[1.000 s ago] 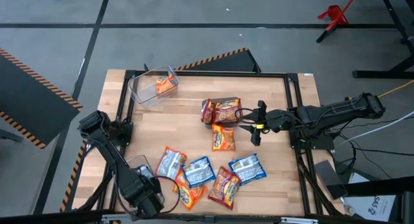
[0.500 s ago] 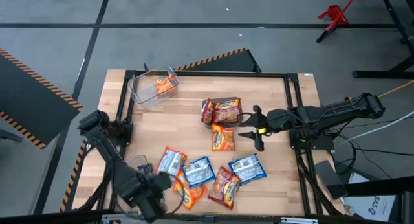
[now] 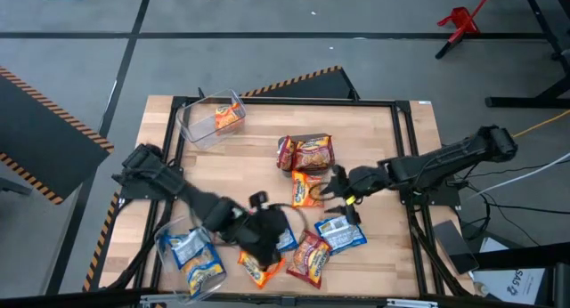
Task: Sort Maruchan noodles
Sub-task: Put the blue noodle pack into the bottom transparent bin
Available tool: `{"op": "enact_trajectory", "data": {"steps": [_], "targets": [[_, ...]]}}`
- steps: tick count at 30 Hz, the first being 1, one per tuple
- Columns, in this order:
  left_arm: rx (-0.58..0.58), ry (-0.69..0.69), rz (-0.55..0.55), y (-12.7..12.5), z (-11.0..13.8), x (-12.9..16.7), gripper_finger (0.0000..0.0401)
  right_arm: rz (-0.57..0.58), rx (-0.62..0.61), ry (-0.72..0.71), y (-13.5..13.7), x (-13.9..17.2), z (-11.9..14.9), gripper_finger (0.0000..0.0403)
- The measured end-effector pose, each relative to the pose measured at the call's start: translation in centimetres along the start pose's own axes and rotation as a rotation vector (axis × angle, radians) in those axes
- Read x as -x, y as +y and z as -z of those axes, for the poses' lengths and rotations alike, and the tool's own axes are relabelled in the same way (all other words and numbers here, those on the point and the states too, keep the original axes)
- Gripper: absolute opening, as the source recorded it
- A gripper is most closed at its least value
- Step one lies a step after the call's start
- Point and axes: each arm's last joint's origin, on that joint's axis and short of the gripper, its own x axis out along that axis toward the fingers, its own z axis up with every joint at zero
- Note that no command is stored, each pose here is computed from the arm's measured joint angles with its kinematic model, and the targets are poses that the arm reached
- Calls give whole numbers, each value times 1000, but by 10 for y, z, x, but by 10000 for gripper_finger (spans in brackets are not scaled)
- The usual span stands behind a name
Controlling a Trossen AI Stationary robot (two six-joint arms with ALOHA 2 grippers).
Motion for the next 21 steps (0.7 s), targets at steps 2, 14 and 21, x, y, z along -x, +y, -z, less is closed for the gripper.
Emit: {"op": "enact_trajectory", "data": {"steps": [2,14,21], "targets": [[-57,47,38,3,-2,-13,127,-9,14,26,3,-11,4,284],[-46,376,84,13,45,-89,187,21,51,112,0,-52,20,313],[17,410,26,30,65,-112,190,23,36,124,0,-54,22,312]]}}
